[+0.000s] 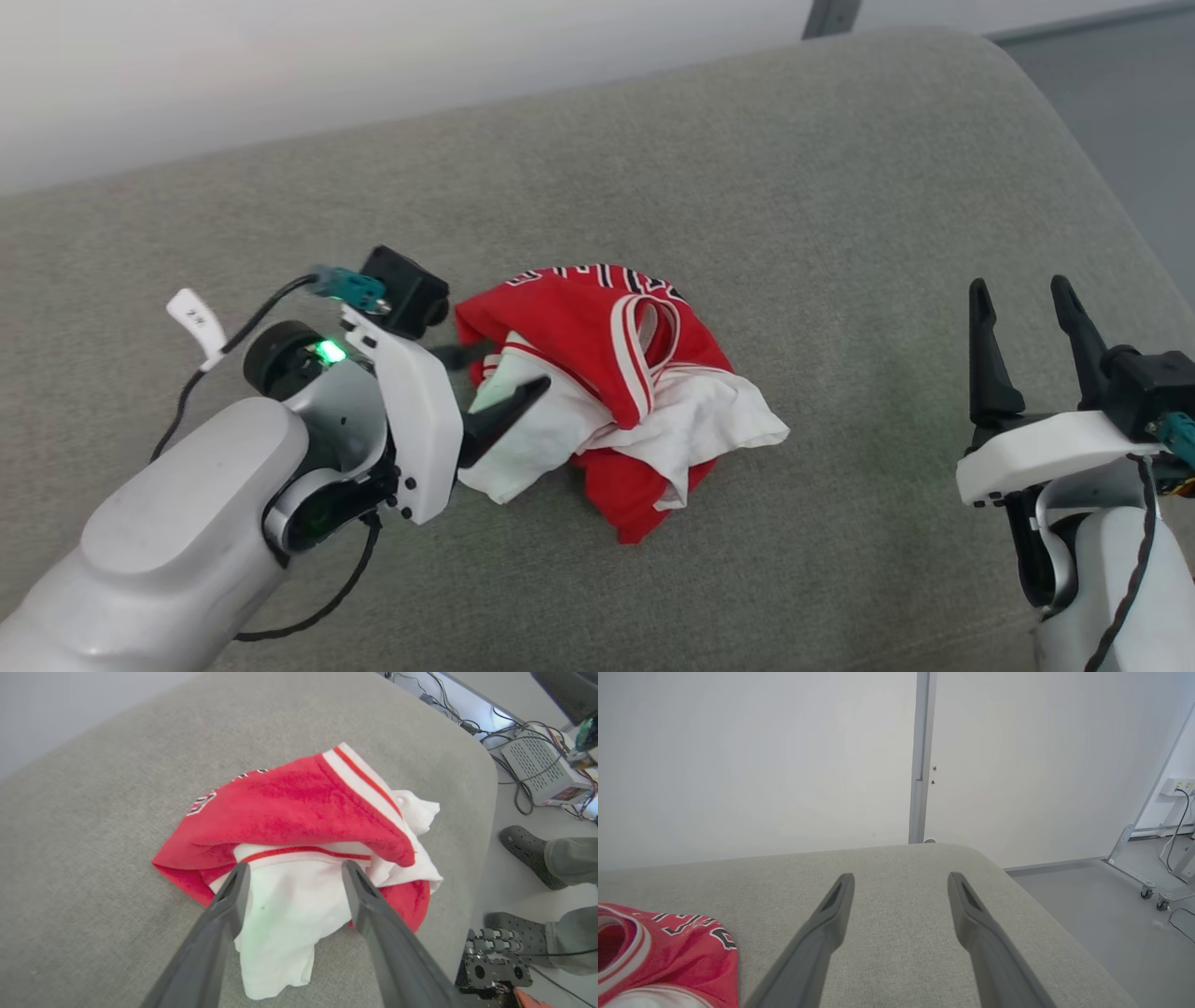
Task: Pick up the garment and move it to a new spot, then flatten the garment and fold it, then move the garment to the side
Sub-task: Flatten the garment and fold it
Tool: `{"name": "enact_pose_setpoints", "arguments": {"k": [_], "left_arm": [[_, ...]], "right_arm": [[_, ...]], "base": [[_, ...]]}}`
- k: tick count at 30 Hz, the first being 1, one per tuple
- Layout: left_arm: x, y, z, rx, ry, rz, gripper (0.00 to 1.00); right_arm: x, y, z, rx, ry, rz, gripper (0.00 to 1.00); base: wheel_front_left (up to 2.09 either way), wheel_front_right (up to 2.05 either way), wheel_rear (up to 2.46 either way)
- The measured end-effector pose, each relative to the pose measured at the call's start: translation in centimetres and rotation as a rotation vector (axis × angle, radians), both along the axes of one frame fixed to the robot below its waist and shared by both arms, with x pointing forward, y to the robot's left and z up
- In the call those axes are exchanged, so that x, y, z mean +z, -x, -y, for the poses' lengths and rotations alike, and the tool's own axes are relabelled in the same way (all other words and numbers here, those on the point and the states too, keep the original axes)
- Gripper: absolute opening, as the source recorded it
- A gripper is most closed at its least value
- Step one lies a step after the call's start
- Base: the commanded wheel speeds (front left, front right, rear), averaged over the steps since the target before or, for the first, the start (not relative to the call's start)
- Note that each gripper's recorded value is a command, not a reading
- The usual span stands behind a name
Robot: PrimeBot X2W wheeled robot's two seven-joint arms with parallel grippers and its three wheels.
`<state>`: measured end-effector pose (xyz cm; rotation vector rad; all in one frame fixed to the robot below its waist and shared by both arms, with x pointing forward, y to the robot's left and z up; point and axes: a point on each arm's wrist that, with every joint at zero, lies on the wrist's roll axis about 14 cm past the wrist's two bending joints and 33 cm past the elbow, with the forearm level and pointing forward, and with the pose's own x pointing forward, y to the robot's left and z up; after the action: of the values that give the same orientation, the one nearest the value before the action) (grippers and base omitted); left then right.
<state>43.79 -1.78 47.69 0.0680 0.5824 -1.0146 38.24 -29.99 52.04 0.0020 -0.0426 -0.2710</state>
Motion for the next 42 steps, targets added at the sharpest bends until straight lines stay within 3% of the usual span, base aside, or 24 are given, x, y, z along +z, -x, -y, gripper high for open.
{"name": "enact_pose_setpoints", "arguments": {"k": [10, 15, 16, 17, 25, 29, 34, 42], "left_arm": [[-6.8, 0.0, -1.2, -0.029, -0.253, -0.17, 1.0], [-8.6, 0.2, -1.5, -0.033, -0.316, -0.221, 1.0], [-8.8, 0.1, -1.5, -0.029, -0.323, -0.229, 0.07], [-8.9, 0.1, -1.5, -0.03, -0.325, -0.236, 0.0], [-9.1, -0.6, -3.3, 0.018, -0.35, -0.26, 0.0], [-8.4, -2.0, -6.4, 0.113, -0.364, -0.256, 0.0], [-7.8, -3.0, -12.6, 0.287, -0.431, -0.255, 0.0], [-8.6, -1.1, -23.4, 0.534, -0.59, -0.295, 0.0]], "right_arm": [[-2.1, -0.8, 0.2, -0.007, -0.03, -0.039, 1.0], [-2.5, -1.3, 0.1, -0.001, -0.029, -0.045, 1.0], [-2.5, -1.4, 0.1, 0.0, -0.029, -0.047, 1.0], [-2.7, -1.5, 0.0, 0.002, -0.029, -0.049, 1.0], [-2.9, -2.6, -0.7, 0.023, -0.029, -0.049, 1.0], [-2.8, -3.0, -1.0, 0.032, -0.027, -0.04, 1.0], [-2.4, -3.5, -1.8, 0.053, -0.022, -0.035, 1.0], [-2.5, -3.9, -3.1, 0.091, -0.029, -0.048, 1.0]], "base": [[0.0, 0.0, 0.0], [0.0, 0.0, 0.0], [0.0, 0.0, 0.0], [0.0, 0.0, 0.0], [0.0, 0.0, 0.0], [0.0, 0.0, 0.0], [0.0, 0.0, 0.0], [0.0, 0.0, 0.0]]}}
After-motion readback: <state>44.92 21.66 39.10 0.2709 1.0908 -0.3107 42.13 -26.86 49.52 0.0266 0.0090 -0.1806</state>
